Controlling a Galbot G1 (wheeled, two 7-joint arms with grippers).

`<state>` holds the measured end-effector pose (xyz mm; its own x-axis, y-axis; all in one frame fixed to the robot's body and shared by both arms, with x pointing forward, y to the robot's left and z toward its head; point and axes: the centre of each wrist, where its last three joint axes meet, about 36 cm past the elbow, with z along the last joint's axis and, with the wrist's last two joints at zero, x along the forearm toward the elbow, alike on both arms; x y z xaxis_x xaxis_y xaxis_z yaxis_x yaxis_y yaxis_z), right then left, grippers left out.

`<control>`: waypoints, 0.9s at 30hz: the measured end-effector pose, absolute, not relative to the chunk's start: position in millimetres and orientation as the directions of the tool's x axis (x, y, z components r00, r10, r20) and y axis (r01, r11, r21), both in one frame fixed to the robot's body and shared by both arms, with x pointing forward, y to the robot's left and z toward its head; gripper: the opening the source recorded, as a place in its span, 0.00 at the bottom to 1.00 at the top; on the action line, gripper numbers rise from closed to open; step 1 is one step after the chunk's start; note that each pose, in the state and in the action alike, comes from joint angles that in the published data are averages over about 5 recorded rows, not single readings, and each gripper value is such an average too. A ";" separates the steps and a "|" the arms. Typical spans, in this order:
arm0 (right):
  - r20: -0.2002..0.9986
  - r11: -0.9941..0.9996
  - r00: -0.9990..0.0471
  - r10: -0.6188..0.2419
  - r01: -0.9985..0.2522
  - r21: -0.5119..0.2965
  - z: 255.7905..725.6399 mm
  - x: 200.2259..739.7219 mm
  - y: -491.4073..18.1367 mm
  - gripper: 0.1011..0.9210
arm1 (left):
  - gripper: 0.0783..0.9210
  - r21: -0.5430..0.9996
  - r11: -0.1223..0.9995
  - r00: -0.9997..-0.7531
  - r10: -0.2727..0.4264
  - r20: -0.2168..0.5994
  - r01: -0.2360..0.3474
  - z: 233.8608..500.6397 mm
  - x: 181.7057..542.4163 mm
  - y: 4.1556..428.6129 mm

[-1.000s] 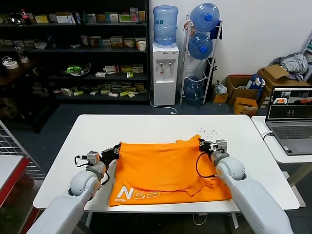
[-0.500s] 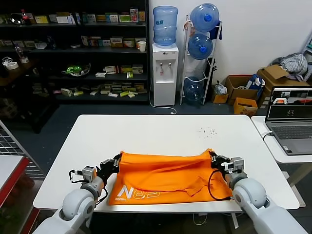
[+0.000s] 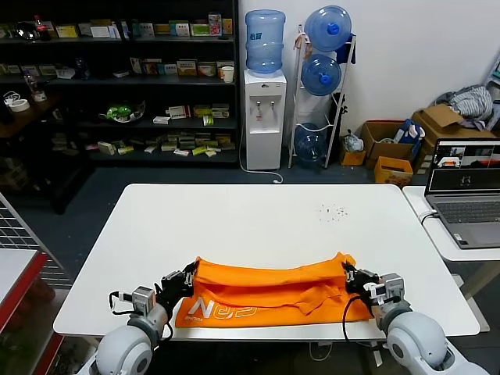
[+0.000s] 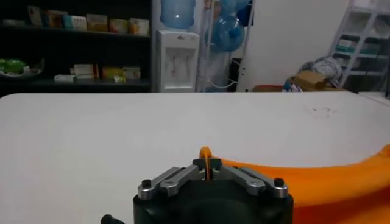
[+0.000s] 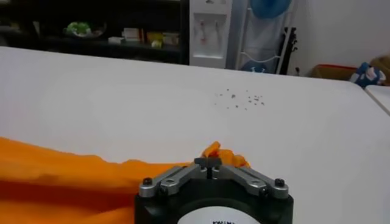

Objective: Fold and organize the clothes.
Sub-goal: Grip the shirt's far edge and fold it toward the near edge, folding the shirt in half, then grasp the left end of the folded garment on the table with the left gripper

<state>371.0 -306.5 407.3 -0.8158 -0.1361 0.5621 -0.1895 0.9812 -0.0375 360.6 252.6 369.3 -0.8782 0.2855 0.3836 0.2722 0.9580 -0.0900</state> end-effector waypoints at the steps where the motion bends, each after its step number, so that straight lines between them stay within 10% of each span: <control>1: 0.565 0.981 -0.814 -0.135 -0.190 -0.039 408.0 369.3 -306.8 0.18 | 0.18 -0.090 0.958 -0.877 0.286 0.385 0.273 369.0 358.9 252.0; 19: 0.559 0.984 -0.820 -0.123 -0.175 -0.039 425.6 347.7 -309.8 0.81 | 0.79 -0.108 0.967 -0.872 0.253 0.419 0.229 364.6 332.6 250.0; 27: 0.550 0.986 -0.826 -0.119 -0.165 -0.034 431.3 337.6 -309.6 0.88 | 0.88 -0.144 0.970 -0.865 0.240 0.442 0.195 352.1 326.4 247.5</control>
<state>337.6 -309.6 431.3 -0.8264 -0.1194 0.5502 -0.1651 0.9857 -0.0341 326.4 247.5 352.1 -0.8645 0.2395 0.4419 0.1953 0.9702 -0.1438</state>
